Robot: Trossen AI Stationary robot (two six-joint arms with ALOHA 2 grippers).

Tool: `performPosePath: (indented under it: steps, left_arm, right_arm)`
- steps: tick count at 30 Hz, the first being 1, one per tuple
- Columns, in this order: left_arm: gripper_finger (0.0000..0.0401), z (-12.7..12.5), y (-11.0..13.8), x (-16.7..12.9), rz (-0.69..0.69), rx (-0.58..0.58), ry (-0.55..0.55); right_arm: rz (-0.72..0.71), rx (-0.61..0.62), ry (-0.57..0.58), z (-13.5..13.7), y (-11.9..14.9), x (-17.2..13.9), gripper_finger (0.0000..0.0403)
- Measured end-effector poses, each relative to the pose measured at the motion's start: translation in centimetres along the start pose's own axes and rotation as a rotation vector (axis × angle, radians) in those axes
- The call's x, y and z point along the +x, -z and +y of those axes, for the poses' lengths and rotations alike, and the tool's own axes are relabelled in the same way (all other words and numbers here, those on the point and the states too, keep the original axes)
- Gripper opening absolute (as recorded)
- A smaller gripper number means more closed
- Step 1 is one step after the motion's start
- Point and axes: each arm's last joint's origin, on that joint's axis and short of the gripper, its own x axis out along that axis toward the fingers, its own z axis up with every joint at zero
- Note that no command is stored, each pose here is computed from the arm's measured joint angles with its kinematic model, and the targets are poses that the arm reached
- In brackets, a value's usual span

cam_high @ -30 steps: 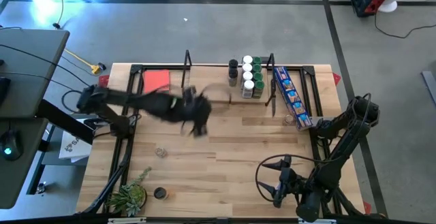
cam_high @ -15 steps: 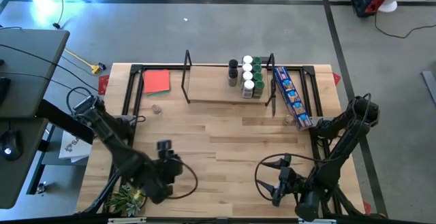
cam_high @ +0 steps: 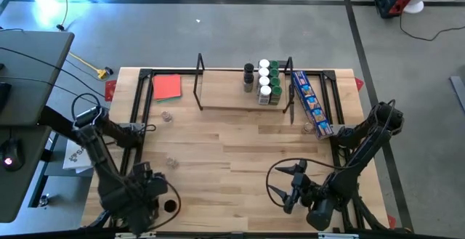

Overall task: Shelf spices
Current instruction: Put the left black seasoning bottle on the shelf aligned with the other black seasoning bottles

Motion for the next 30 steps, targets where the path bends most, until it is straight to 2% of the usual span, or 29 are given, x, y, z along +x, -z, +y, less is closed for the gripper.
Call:
performPosePath:
  steps: [4, 8, 13, 18, 25, 30]
  left_arm:
    - [0.03, -0.7, 0.6, 0.1, -0.004, 0.026, 0.017]
    - [0.0304, -1.7, 0.6, 0.9, -0.008, 0.063, 0.017]
    - [0.0304, -3.1, 0.9, 3.2, 0.05, 0.118, 0.078]
    - [0.0304, -3.5, 1.6, 5.8, 0.103, 0.103, 0.11]
    - [0.0304, -4.5, 1.1, 6.7, 0.019, 0.161, 0.21]
    - [0.0304, -4.5, 0.9, 7.1, -0.066, 0.167, 0.194]
  right_arm:
    - [0.002, -0.021, 0.0, 0.0, 0.0, 0.0, 0.0309]
    - [0.003, -0.02, -0.001, 0.0, 0.0, 0.0, 0.0309]
    - [0.003, -0.02, -0.001, 0.0, 0.0, 0.0, 0.0309]
    - [0.003, -0.02, -0.002, 0.0, 0.0, 0.0, 0.0309]
    - [0.001, -0.013, -0.003, 0.0, -0.1, 0.1, 0.0309]
    - [-0.001, -0.008, -0.005, 0.1, -0.1, 0.1, 0.0309]
